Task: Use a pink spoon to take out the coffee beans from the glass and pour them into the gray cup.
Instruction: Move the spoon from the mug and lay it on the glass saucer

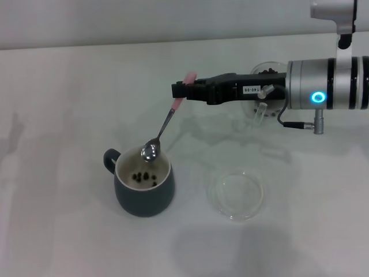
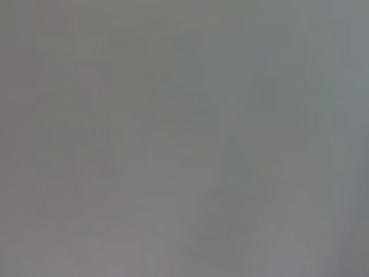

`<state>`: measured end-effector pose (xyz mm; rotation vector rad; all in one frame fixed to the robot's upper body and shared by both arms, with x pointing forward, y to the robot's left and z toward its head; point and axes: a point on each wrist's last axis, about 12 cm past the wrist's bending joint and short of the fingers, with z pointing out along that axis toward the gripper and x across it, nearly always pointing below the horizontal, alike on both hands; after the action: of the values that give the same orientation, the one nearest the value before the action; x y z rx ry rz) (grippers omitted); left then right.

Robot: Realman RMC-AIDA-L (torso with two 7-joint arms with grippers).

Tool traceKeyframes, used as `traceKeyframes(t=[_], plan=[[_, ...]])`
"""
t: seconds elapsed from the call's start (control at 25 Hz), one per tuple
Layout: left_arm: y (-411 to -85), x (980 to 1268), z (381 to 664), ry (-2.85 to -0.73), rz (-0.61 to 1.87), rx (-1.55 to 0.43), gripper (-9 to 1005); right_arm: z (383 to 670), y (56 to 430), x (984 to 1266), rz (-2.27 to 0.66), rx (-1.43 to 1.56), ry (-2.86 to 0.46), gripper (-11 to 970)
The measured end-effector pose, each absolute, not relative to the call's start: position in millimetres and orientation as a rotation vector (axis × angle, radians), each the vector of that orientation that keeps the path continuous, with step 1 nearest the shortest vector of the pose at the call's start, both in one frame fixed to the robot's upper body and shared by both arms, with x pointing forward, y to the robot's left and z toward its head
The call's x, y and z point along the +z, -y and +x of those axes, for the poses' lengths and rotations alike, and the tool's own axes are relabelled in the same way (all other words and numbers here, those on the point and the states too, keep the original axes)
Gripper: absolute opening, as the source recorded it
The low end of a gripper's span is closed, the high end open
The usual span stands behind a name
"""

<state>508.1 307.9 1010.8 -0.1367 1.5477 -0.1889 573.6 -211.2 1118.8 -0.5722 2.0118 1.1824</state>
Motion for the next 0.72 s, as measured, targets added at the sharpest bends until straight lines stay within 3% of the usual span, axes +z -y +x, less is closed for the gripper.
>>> traceKeyframes(t=[0.4,0.72], plan=[[-306,1012,511,-1.544,-0.134,-0.196,883,561,229,1129,-0.502,1.321,-1.898,145],[-305,1013,512,-1.540,-0.133,-0.197,882,544,321,1123,-0.265,1.332,-1.859,146]])
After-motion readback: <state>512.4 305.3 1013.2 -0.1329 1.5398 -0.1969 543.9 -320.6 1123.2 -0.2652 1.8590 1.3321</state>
